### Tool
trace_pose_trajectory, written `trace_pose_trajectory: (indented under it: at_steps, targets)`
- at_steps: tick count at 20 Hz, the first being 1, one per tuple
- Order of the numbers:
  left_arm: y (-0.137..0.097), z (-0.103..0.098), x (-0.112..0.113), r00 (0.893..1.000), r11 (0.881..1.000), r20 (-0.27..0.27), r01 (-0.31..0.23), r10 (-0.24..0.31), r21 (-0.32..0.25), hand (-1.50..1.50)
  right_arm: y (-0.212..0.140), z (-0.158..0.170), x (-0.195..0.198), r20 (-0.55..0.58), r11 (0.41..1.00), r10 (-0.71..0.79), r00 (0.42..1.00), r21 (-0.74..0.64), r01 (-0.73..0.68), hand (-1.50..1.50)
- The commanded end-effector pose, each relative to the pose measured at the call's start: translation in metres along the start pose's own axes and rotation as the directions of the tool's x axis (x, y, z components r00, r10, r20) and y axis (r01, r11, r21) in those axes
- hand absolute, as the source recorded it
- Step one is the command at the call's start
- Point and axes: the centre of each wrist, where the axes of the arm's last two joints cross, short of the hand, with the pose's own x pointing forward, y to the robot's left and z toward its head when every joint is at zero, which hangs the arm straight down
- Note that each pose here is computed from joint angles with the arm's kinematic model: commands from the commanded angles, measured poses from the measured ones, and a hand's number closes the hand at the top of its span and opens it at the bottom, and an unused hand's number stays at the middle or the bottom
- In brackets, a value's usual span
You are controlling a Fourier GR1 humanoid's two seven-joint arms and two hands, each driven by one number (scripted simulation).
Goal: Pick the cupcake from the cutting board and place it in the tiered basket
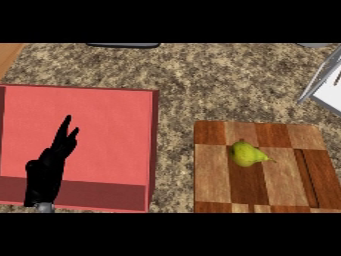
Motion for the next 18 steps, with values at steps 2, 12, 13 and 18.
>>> trace_pose_trajectory:
  at_steps: [2,12,13,18]
  targets:
    - [-0.022,0.004,-0.038,0.991,0.997,-0.111,-0.074,0.070,-0.032,0.00,0.034,-0.015,0.007,-0.040,0.970,-0.227,0.973,0.077,0.229,-1.50]
    - [-0.027,0.015,-0.033,0.988,0.997,-0.134,-0.077,0.076,-0.001,0.00,0.008,-0.025,-0.012,0.059,0.838,-0.540,0.840,-0.053,0.542,-1.50]
    - [-0.029,0.017,-0.036,0.990,0.998,-0.129,-0.064,0.062,-0.010,0.00,-0.002,-0.023,-0.017,0.098,0.829,-0.544,0.833,-0.093,0.552,-1.50]
    - [-0.016,0.016,-0.033,0.989,0.997,-0.129,-0.077,0.076,0.001,0.00,-0.050,-0.019,-0.017,0.090,0.744,-0.564,0.821,-0.376,0.552,-1.50]
